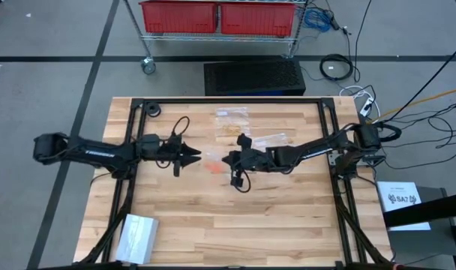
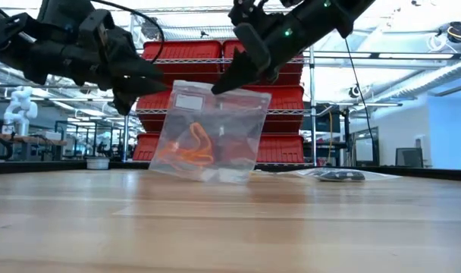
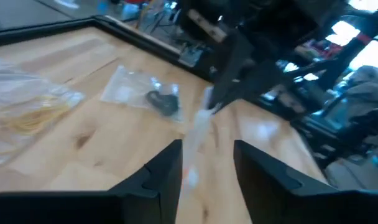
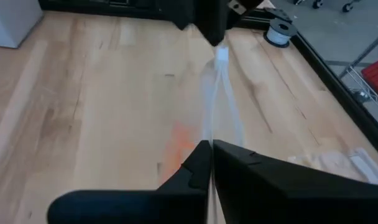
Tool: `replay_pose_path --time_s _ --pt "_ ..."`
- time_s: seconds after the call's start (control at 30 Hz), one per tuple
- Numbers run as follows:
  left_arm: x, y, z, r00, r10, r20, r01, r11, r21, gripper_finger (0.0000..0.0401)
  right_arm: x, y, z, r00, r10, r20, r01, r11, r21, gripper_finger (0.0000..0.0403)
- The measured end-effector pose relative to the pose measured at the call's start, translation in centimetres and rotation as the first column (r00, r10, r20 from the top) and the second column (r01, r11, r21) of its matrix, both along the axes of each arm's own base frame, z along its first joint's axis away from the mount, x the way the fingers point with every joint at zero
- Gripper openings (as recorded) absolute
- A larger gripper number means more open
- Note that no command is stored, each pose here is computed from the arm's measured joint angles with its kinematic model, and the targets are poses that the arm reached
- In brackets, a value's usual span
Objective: Sort rubber bands
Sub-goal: Close the left transparent zip bag
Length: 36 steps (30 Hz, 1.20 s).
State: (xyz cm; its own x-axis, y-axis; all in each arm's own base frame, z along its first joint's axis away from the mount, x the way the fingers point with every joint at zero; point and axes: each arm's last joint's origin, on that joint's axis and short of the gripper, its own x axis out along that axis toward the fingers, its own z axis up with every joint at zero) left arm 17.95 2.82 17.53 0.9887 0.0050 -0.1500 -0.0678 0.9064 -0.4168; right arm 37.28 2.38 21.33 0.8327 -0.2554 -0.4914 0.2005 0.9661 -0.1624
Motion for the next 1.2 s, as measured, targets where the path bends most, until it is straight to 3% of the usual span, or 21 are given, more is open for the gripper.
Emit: replay_pose_path --time_s 0.47,0.63,0.77,1.07,1.2 --pt "2.4 -0.3 -0.7 0.998 0.009 -0.057 -0.01 1.0 -0.021 0.016 0.1 0.0 0.1 1.0 0.03 0.007 -0.03 1.0 0.003 0.0003" --pt "3.2 -0.2 -0.5 0.998 0.002 -0.061 0.0 1.0 0.029 0.0155 0.1 0.3 0.1 0.999 0.037 0.008 -0.037 0.999 0.003 0.0003" --pt "3.4 -0.2 -0.2 0.999 -0.004 -0.053 0.007 0.998 0.056 0.0124 0.1 0.3 0.1 0.999 0.039 0.009 -0.039 0.999 0.004 0.0003" --pt "3.4 -0.4 -0.2 0.994 -0.1 -0.05 0.106 0.986 0.125 0.0012 0.0 0.3 0.2 0.998 0.058 0.001 -0.058 0.998 0.016 0.0003" --pt "3.4 -0.4 -0.1 0.992 -0.116 -0.046 0.122 0.983 0.135 0.0008 -0.3 0.2 0.8 0.999 0.029 0.024 -0.03 0.998 0.063 0.0005"
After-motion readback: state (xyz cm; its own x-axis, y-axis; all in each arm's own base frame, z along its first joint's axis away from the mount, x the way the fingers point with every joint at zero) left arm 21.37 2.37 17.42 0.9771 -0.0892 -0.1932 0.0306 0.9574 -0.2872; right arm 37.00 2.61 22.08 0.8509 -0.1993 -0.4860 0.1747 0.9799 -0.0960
